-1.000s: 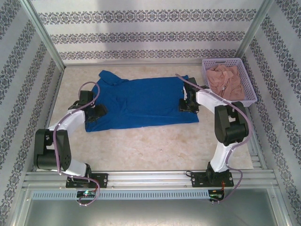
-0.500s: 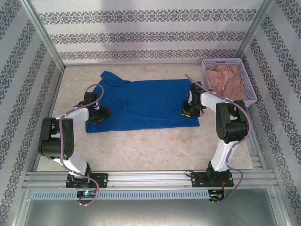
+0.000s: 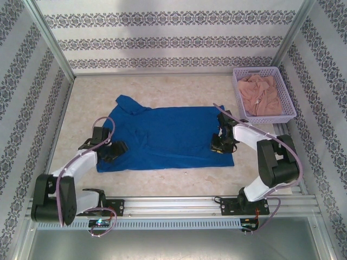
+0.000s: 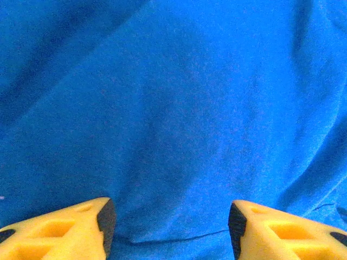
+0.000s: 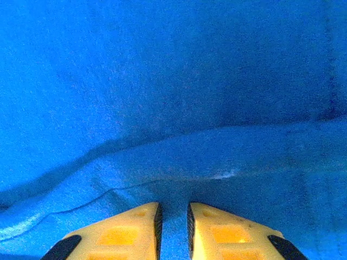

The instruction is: Fold the inside-out t-shirt

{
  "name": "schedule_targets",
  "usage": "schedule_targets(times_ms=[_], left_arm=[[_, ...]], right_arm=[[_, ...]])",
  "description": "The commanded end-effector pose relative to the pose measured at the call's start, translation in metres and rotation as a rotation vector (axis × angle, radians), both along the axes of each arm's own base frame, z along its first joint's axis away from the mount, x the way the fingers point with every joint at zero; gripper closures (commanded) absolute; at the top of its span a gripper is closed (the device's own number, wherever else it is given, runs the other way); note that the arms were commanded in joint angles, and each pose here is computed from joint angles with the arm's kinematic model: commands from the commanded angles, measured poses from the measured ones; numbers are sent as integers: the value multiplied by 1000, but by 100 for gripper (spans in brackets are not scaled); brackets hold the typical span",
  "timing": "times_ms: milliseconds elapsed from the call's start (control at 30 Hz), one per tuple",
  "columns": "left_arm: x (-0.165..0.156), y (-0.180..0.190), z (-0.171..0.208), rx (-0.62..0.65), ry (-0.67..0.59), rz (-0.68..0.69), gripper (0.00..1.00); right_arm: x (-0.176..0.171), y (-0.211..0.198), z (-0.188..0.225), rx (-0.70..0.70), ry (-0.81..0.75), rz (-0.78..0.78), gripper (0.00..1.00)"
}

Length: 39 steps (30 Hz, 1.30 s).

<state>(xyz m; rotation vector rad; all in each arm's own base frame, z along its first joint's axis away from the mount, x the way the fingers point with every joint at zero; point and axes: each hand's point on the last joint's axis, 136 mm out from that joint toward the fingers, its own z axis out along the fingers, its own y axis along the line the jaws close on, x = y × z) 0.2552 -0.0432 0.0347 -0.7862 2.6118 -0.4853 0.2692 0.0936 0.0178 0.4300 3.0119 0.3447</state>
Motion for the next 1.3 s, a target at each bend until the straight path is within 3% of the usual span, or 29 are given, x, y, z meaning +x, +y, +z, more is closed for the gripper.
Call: schedule_targets(times_ms=[0, 200, 433, 567, 933, 1267], left_arm=[[13, 12, 31, 69, -69, 48, 40], [108, 36, 81, 187, -234, 25, 40], [218, 66, 64, 159, -220, -6, 40], [259, 70, 36, 115, -155, -71, 40], [302, 71, -3, 25, -86, -142, 39], [309, 62, -20, -10, -28, -179, 55]], right_arm=[[29, 3, 29, -37, -140, 38, 71], [85, 41, 79, 2, -377, 154, 61], [109, 61, 88, 0, -434, 225, 58], [113, 64, 90, 19, -452, 224, 57], [112, 69, 82, 43, -430, 227, 57], [112, 75, 77, 60, -418, 227, 57]])
